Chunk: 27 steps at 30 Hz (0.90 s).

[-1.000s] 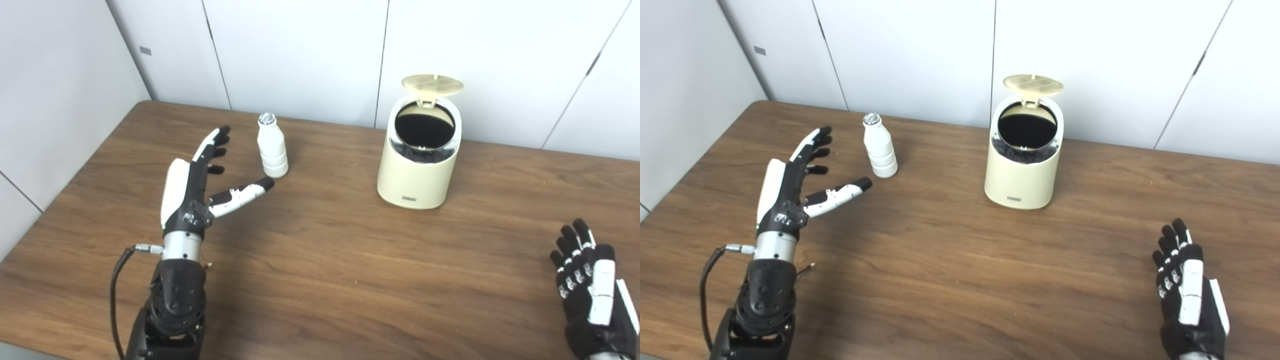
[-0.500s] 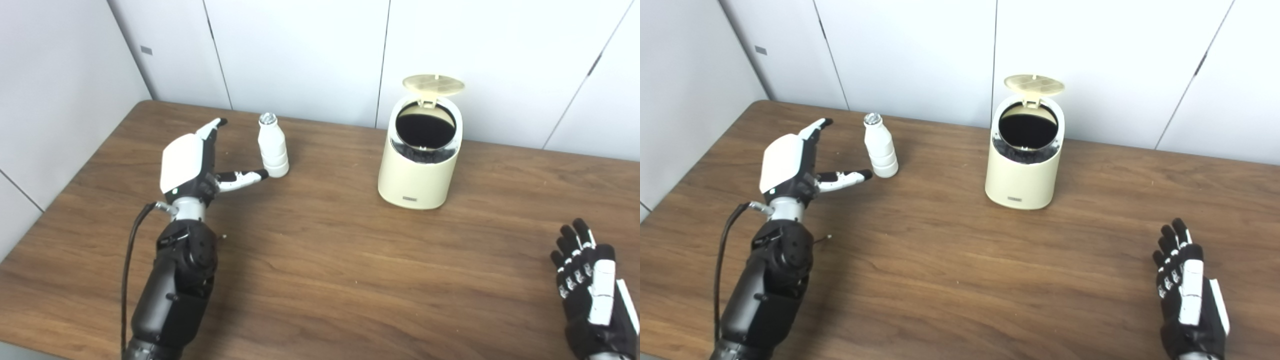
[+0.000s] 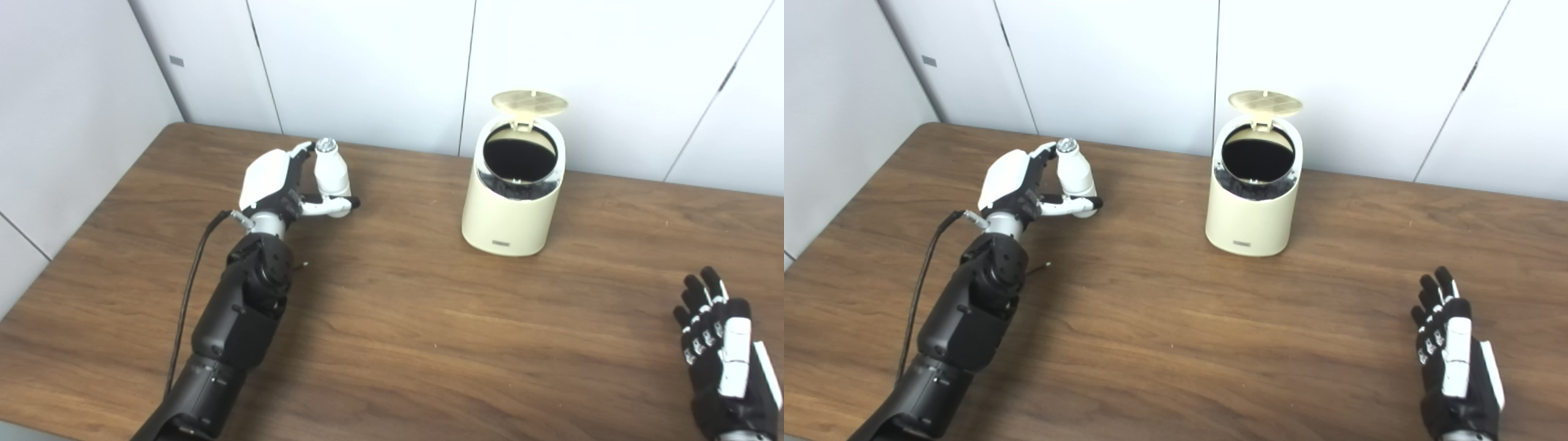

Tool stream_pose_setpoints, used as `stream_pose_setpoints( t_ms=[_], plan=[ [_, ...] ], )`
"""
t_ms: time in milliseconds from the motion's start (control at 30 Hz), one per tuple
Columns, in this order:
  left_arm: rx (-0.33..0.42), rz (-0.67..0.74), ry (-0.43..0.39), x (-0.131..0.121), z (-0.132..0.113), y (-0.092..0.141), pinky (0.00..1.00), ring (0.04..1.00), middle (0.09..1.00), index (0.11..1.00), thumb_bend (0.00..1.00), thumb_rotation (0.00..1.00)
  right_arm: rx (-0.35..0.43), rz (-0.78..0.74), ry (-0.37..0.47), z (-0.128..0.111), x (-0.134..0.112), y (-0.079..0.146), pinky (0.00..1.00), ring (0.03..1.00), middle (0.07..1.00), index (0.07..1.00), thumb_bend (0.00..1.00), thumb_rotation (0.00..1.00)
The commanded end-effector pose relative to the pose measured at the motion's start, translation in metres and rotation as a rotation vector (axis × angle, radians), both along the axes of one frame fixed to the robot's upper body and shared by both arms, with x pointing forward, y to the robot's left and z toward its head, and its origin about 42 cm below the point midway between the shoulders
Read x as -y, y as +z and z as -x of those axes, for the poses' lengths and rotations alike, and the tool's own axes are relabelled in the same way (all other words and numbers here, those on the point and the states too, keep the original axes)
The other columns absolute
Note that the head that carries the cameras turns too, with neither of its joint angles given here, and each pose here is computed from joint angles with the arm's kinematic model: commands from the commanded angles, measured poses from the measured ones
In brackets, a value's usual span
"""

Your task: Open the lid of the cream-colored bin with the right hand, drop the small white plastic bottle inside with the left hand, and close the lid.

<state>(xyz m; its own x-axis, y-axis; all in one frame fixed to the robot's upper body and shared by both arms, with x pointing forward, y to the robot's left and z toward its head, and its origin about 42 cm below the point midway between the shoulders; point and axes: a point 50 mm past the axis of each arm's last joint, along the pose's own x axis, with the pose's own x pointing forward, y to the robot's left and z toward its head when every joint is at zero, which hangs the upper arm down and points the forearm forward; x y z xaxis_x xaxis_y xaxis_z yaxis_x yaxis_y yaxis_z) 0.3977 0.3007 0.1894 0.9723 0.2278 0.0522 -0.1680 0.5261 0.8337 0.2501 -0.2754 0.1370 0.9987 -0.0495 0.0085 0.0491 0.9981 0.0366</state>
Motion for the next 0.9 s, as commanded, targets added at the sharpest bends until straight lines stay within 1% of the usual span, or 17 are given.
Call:
stream_pose_setpoints(
  t_ms=[0,133,233,433,533,633,667,700,733,767,833,867],
  plan=[
    [0.093,-0.027,-0.028,-0.0007,-0.0143,0.0288,0.73,0.864,0.869,0.897,1.0,0.44,0.037,0.009,0.003,-0.003,-0.0015,0.0055,1.0,1.0,0.972,0.984,0.54,1.0],
    [0.103,0.01,-0.039,0.0039,-0.0189,0.0294,0.71,0.842,0.846,0.877,1.0,0.41,0.033,0.009,-0.003,-0.0036,-0.0022,0.0053,1.0,1.0,0.967,0.981,0.55,1.0],
    [0.106,0.026,-0.038,0.0066,-0.0205,0.0299,0.65,0.8,0.817,0.857,1.0,0.38,0.033,0.003,-0.005,-0.0036,-0.0027,0.0056,1.0,1.0,0.964,0.982,0.55,1.0],
    [0.12,0.044,-0.029,0.0081,-0.0206,0.0288,0.62,0.76,0.781,0.808,1.0,0.33,0.037,0.01,-0.003,-0.0057,-0.0009,0.0032,1.0,1.0,0.958,0.978,0.56,1.0],
    [0.125,0.07,-0.025,0.0083,-0.0203,0.0292,0.63,0.747,0.771,0.788,0.98,0.29,0.038,0.015,-0.004,-0.0062,-0.0002,0.0018,1.0,1.0,0.957,0.98,0.57,1.0],
    [0.143,0.08,-0.024,0.0081,-0.0203,0.0289,0.6,0.716,0.755,0.761,0.96,0.23,0.036,0.013,-0.007,-0.0063,0.0008,0.0012,1.0,1.0,0.948,0.975,0.55,1.0],
    [0.15,0.073,-0.025,0.0074,-0.0204,0.0284,0.54,0.637,0.701,0.727,0.96,0.19,0.038,0.01,-0.005,-0.0062,0.0016,0.0008,1.0,1.0,0.949,0.976,0.56,1.0],
    [0.155,0.068,-0.026,0.0069,-0.0205,0.0281,0.51,0.6,0.677,0.707,0.95,0.16,0.039,0.008,-0.004,-0.0061,0.0021,0.0005,1.0,1.0,0.948,0.977,0.56,1.0],
    [0.16,0.063,-0.023,0.0063,-0.0206,0.0279,0.49,0.581,0.664,0.698,0.94,0.14,0.041,0.007,-0.004,-0.006,0.0028,0.0003,1.0,1.0,0.948,0.977,0.56,1.0],
    [0.162,0.064,-0.02,0.0058,-0.0205,0.0279,0.47,0.556,0.635,0.671,0.93,0.09,0.042,0.006,-0.003,-0.0059,0.0034,0.0001,1.0,1.0,0.943,0.976,0.56,1.0],
    [0.179,0.067,-0.012,0.005,-0.0194,0.028,0.44,0.518,0.591,0.619,0.89,0.02,0.041,0.006,-0.006,-0.006,0.0046,-0.0006,1.0,1.0,0.94,0.978,0.55,1.0],
    [0.191,0.067,-0.009,0.0047,-0.019,0.028,0.43,0.504,0.571,0.597,0.88,0.01,0.039,0.005,-0.007,-0.006,0.005,-0.0008,1.0,1.0,0.938,0.976,0.55,1.0]
  ],
)
